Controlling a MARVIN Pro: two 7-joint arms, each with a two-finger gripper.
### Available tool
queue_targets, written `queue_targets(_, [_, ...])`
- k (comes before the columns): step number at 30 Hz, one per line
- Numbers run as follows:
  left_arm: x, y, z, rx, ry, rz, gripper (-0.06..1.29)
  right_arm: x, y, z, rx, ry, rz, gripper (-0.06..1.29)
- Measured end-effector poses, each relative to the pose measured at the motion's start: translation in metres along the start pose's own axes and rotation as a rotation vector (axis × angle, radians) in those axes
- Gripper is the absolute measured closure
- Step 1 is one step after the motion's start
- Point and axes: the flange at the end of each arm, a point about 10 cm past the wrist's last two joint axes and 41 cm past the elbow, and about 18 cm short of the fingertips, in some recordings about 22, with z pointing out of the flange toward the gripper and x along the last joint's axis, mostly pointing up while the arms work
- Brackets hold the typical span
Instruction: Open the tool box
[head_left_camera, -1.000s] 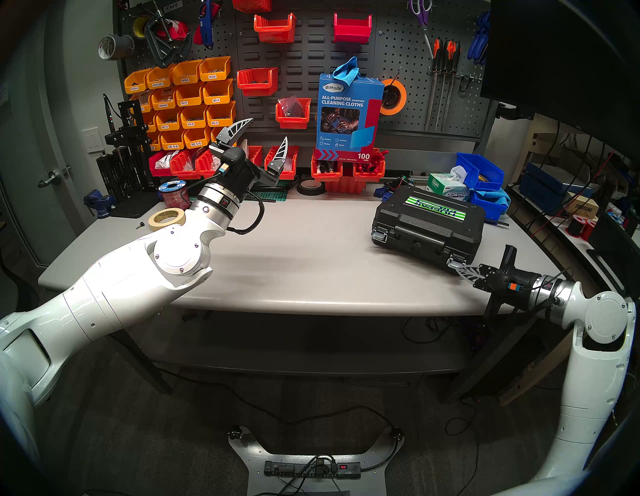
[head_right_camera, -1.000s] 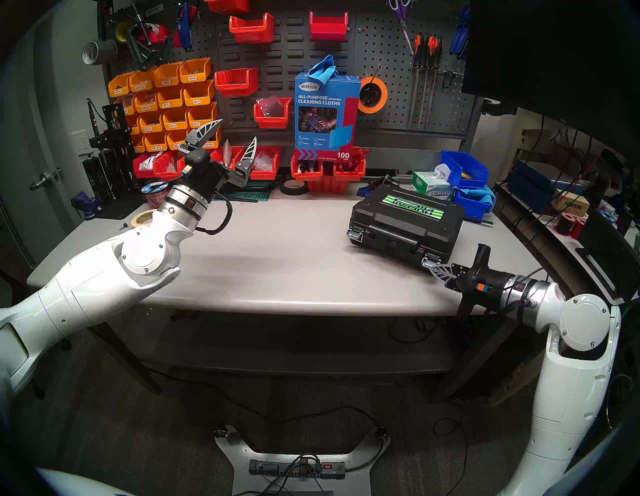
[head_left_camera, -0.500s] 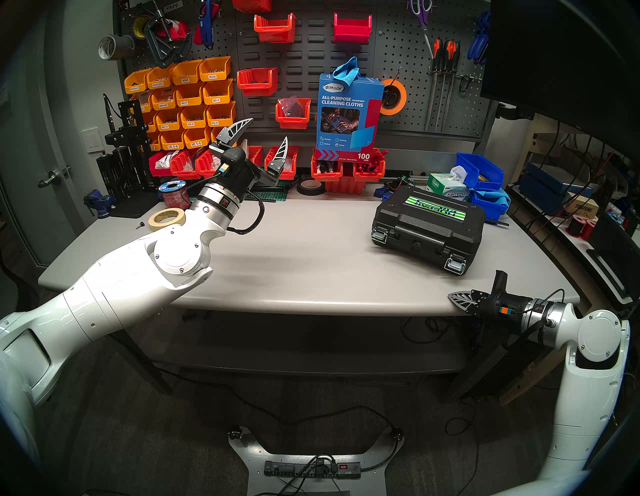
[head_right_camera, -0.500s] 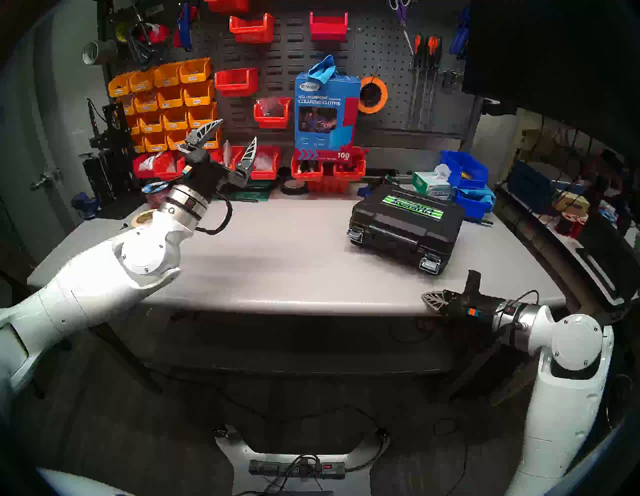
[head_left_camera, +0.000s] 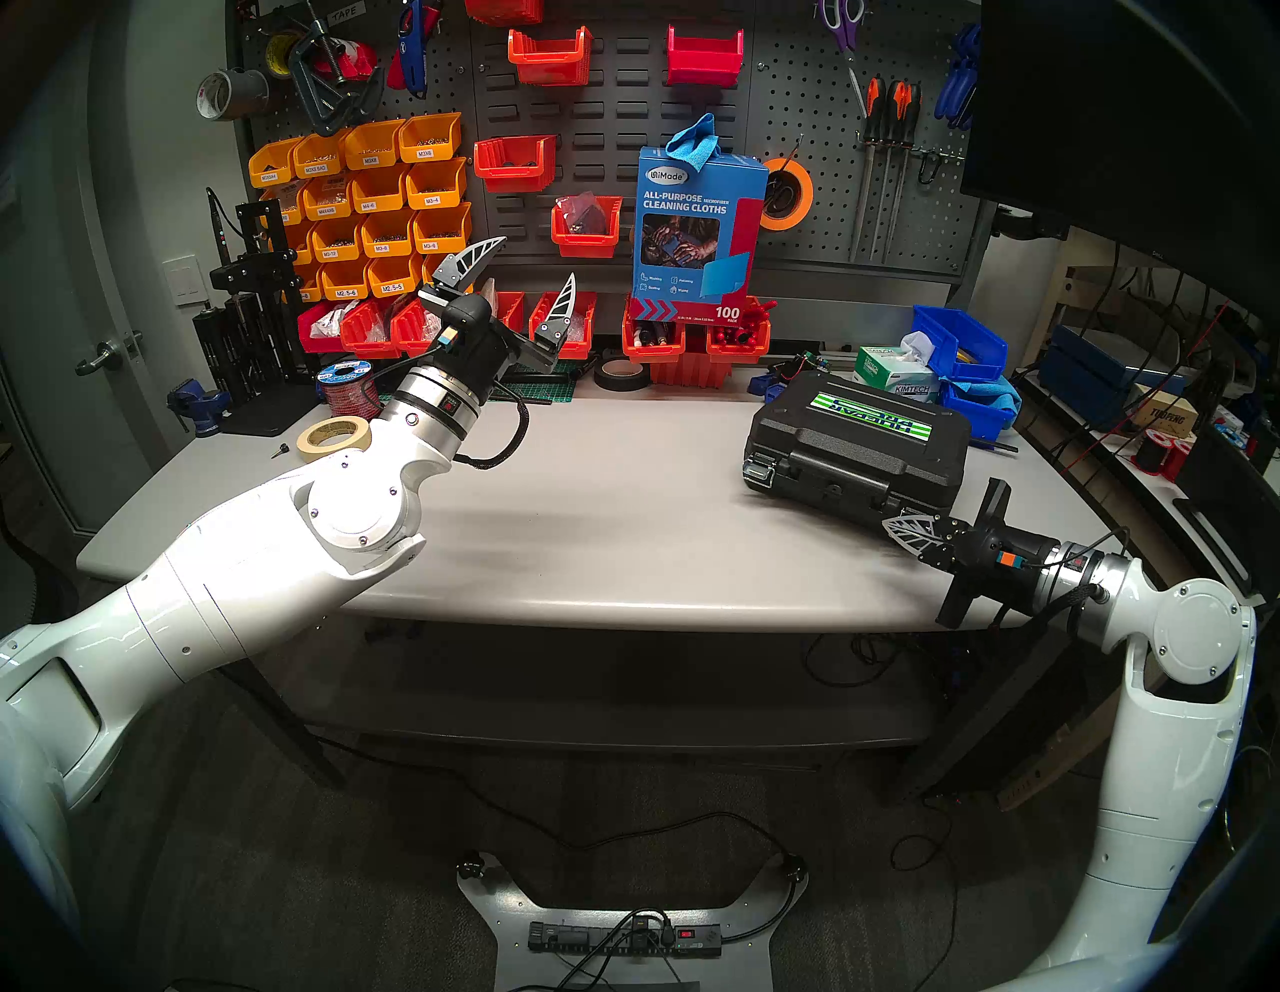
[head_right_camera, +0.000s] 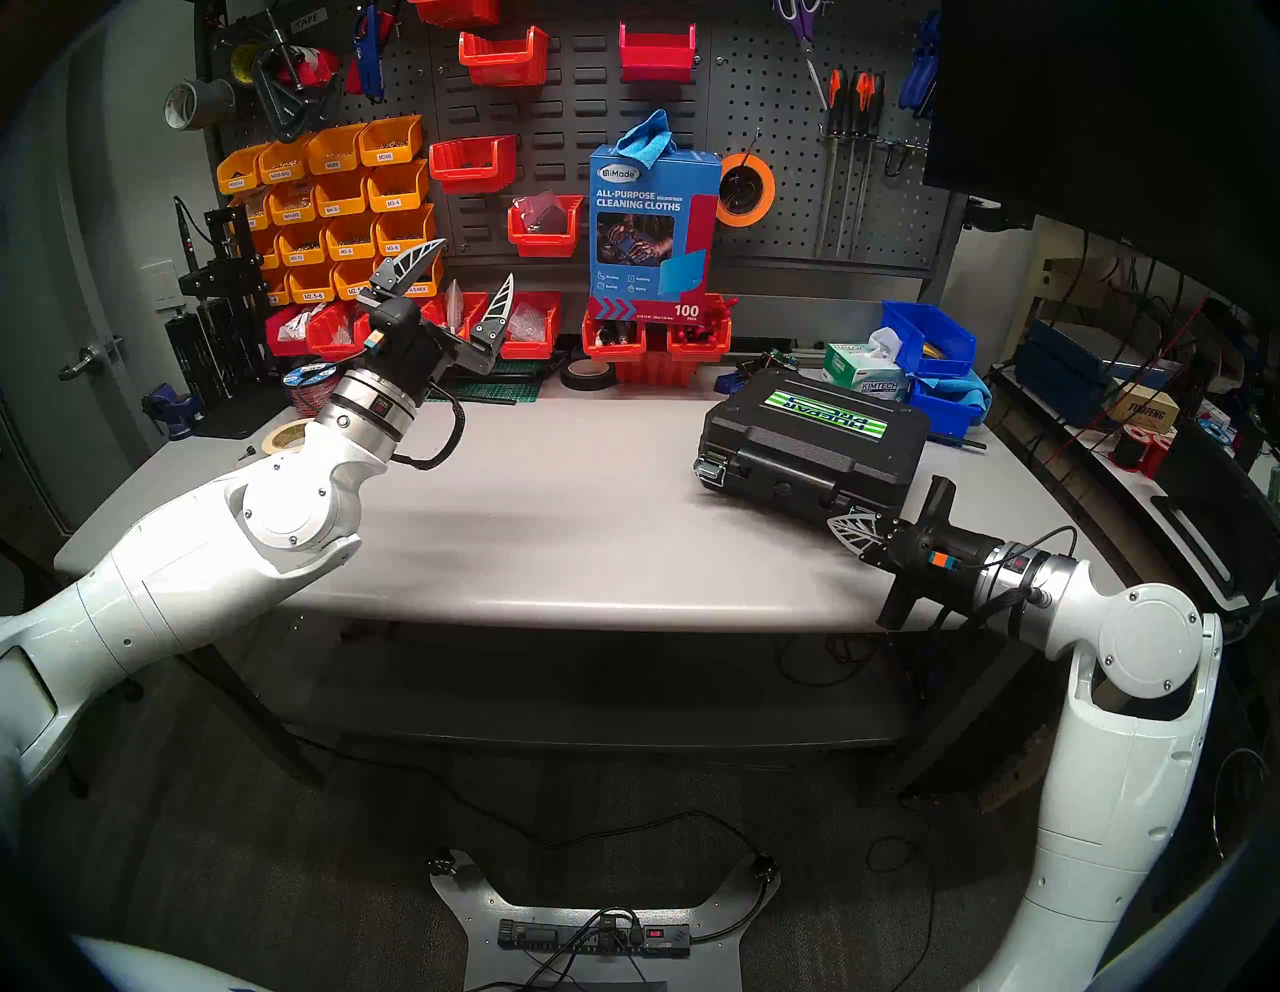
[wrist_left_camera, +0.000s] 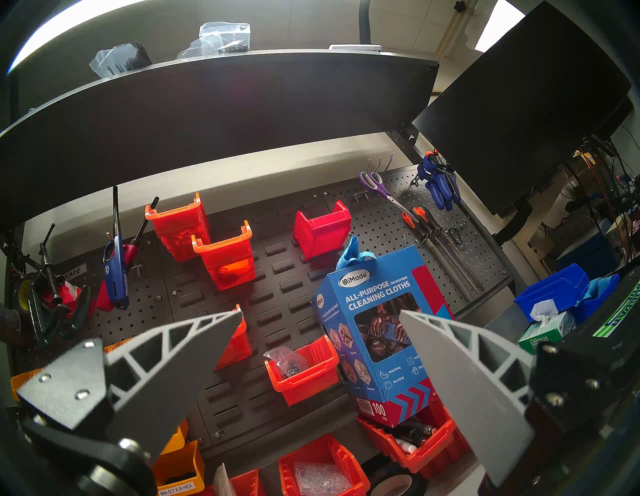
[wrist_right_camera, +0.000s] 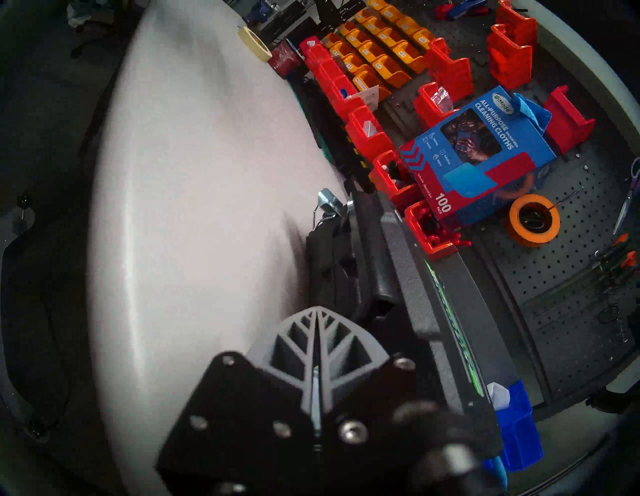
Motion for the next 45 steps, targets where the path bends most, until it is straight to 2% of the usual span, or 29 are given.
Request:
queue_targets(5, [0.000,0.000,0.000,0.000,0.000,0.000,0.00,-0.001,0.005,0.007,-0.017,0.017,0.001,1.23])
queue_targets(7, [0.000,0.000,0.000,0.000,0.000,0.000,0.00,0.000,0.006,0.009,-0.022,0.023,-0.003,1.02])
queue_targets(10, [0.000,0.000,0.000,0.000,0.000,0.000,0.00,0.000,0.009,0.010,-0.031,0.029,-0.012,0.84])
queue_targets(14, [0.000,0.000,0.000,0.000,0.000,0.000,0.00,0.002,0.012,0.011,-0.043,0.033,-0.025,0.52])
queue_targets(15, [0.000,0.000,0.000,0.000,0.000,0.000,0.00,0.002,0.013,0.011,-0.045,0.034,-0.027,0.49])
queue_targets(23, [0.000,0.000,0.000,0.000,0.000,0.000,0.00,0.001,0.016,0.008,-0.056,0.027,-0.037,0.51])
queue_targets(28, [0.000,0.000,0.000,0.000,0.000,0.000,0.00,-0.002,0.016,0.008,-0.058,0.022,-0.039,0.66])
queue_targets(34, [0.000,0.000,0.000,0.000,0.000,0.000,0.00,-0.008,0.017,0.013,-0.063,0.025,-0.042,0.76])
queue_targets(45, [0.000,0.000,0.000,0.000,0.000,0.000,0.00,-0.013,0.023,0.024,-0.069,0.033,-0.059,0.76])
